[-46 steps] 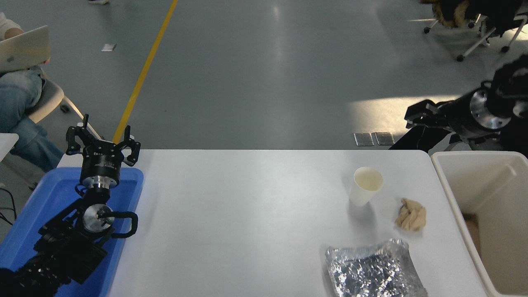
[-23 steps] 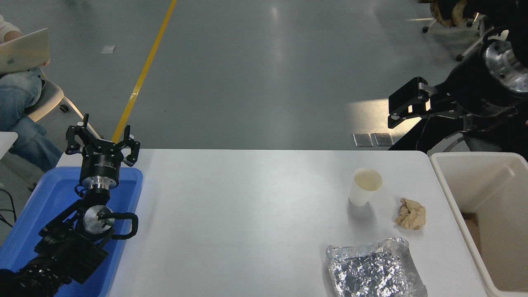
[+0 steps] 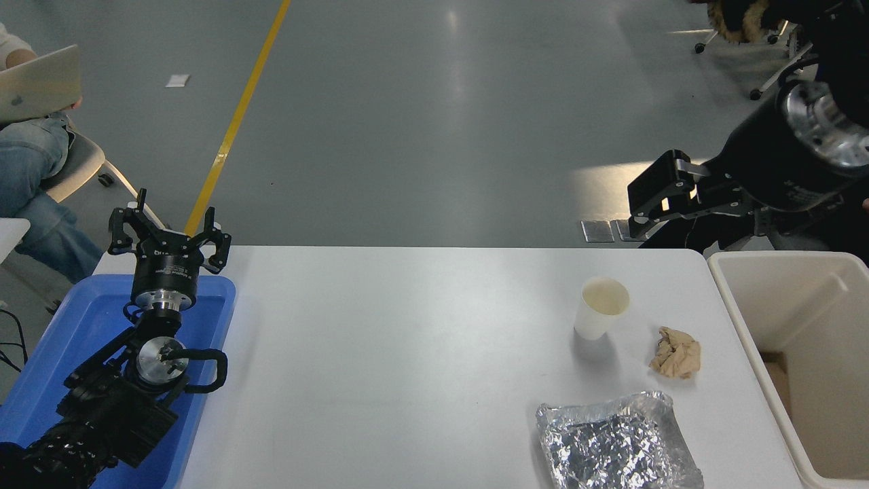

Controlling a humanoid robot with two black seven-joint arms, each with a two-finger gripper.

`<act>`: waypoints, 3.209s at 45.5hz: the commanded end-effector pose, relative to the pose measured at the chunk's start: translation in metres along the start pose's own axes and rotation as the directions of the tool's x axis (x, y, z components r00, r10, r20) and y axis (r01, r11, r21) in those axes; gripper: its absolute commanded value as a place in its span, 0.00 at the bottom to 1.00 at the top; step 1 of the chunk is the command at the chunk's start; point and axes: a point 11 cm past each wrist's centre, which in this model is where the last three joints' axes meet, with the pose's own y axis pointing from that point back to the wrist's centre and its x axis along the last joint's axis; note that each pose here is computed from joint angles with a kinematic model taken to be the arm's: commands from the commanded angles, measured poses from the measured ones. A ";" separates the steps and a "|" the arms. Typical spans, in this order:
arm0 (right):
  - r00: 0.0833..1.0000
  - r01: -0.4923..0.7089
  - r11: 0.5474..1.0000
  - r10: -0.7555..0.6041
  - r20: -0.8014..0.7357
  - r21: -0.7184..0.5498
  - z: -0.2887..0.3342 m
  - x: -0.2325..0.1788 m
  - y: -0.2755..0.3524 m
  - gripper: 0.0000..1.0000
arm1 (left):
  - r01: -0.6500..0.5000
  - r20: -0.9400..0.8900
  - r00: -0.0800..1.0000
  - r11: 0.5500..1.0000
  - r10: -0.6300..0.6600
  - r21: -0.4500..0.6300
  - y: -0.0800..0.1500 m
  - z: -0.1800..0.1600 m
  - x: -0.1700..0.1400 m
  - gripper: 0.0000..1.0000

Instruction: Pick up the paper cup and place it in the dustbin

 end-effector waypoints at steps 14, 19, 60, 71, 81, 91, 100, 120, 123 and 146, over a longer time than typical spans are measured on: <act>0.981 -0.049 0.996 0.063 0.182 -0.079 0.073 0.005 -0.161 0.94 | 0.000 0.000 1.000 1.000 0.000 0.000 0.000 0.000 0.000 0.99; 0.980 -0.009 0.997 0.023 0.198 -0.073 0.078 -0.012 -0.180 0.94 | 0.000 0.000 1.000 1.000 0.000 0.000 0.000 0.000 0.000 0.99; 0.990 -0.032 0.999 0.034 0.140 -0.017 0.041 -0.034 -0.242 0.90 | 0.002 0.001 1.000 1.000 -0.002 -0.001 -0.001 0.001 0.000 0.99; 0.995 -0.051 0.998 0.054 0.086 -0.039 0.044 -0.038 -0.254 0.90 | 0.002 -0.001 1.000 1.000 -0.002 -0.001 -0.001 0.000 -0.001 0.99; 0.997 -0.048 0.998 0.051 0.054 -0.042 0.044 -0.051 -0.266 0.87 | 0.003 -0.001 1.000 1.000 -0.003 -0.001 -0.001 0.000 -0.001 0.99; 0.998 -0.021 1.000 0.022 0.066 -0.023 0.036 -0.064 -0.275 0.05 | 0.004 0.000 1.000 1.000 -0.004 0.000 -0.001 0.000 -0.001 0.99; 0.996 -0.018 1.000 0.018 0.091 0.002 0.029 -0.064 -0.275 0.00 | 0.002 0.002 1.000 1.000 -0.002 -0.001 -0.001 0.001 -0.001 0.99; 0.994 -0.047 0.999 0.045 0.096 0.022 0.021 -0.049 -0.264 0.00 | 0.002 0.001 1.000 1.000 -0.002 0.000 -0.001 0.000 -0.001 0.99; 0.995 -0.046 0.998 0.043 0.089 0.032 0.017 -0.045 -0.259 0.00 | 0.002 0.001 1.000 1.000 -0.002 0.000 -0.001 0.000 -0.001 0.99; 1.000 0.029 0.997 -0.030 0.008 0.077 0.027 -0.036 -0.097 0.00 | 0.001 0.002 1.000 1.000 -0.001 0.000 0.000 0.001 0.000 0.99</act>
